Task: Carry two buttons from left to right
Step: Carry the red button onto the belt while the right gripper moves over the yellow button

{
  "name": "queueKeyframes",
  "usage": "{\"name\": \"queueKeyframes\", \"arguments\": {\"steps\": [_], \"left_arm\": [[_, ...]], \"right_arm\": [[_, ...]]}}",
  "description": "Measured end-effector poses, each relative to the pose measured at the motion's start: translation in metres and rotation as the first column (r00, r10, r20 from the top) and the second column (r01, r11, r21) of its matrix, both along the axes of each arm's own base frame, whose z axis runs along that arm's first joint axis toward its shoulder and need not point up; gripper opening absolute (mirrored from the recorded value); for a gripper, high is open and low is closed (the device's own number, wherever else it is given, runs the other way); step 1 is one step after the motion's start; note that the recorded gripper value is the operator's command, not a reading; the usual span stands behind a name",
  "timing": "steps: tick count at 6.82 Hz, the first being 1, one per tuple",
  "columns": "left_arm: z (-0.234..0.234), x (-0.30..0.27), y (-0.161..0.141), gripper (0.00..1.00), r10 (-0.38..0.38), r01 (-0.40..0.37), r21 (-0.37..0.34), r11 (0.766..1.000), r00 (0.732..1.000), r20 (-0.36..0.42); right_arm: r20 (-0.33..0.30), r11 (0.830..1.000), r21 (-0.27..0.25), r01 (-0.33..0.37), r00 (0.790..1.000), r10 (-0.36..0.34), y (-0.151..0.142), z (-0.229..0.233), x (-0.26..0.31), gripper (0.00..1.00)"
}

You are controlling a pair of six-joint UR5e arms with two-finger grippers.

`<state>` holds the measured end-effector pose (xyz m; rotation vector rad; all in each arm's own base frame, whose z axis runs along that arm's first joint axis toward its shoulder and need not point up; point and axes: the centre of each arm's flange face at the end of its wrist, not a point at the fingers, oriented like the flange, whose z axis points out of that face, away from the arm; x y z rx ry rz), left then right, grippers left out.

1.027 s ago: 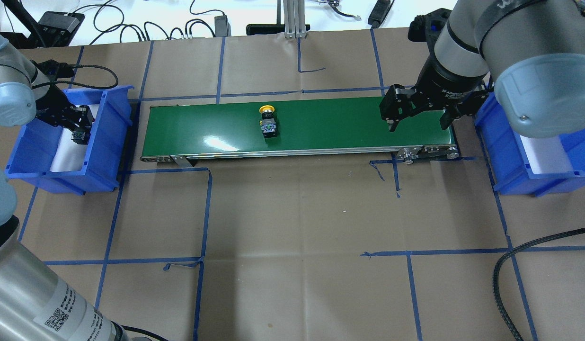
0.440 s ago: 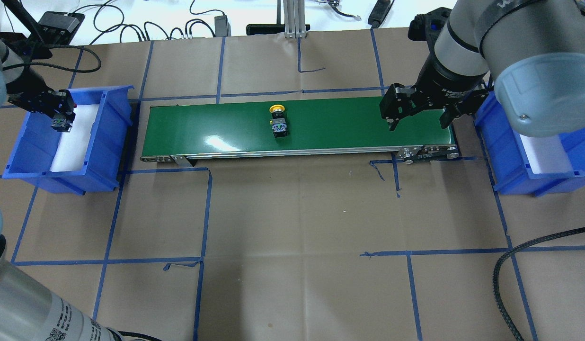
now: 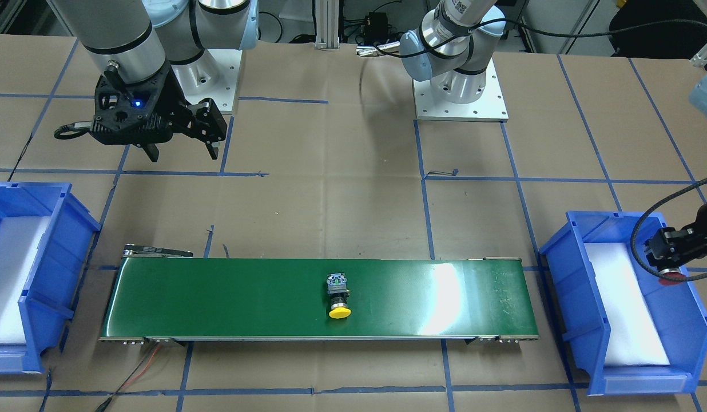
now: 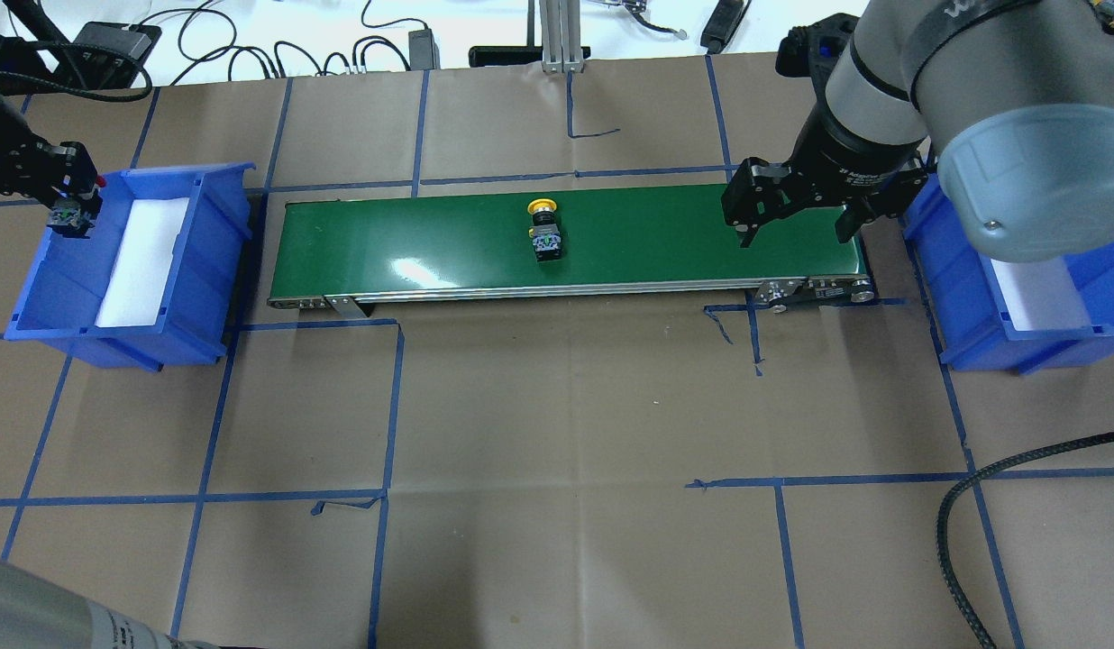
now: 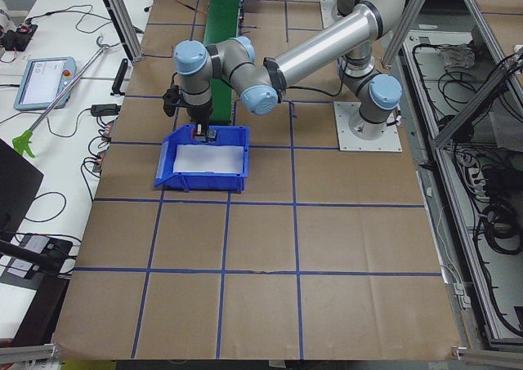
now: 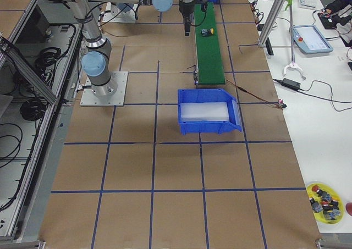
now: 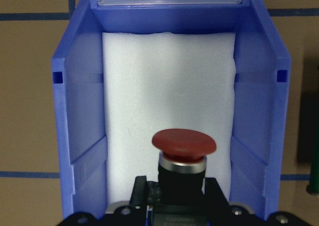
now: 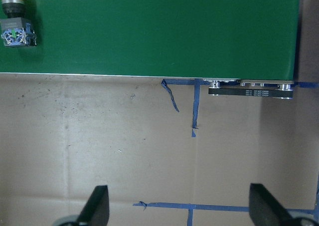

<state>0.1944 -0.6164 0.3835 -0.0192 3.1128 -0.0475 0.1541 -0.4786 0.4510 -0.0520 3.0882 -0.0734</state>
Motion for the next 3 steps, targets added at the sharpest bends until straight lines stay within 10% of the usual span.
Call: {"name": "queueKeyframes", "arguments": {"steps": [3], "left_arm": [[0.002, -0.065, -0.016, 0.13, 0.032, -0.032, 0.003, 0.999, 0.999, -0.003]], "right_arm": [[0.002, 1.000, -0.013, 0.000, 1.000, 0.000, -0.014, -0.012, 0.001, 1.00]]}}
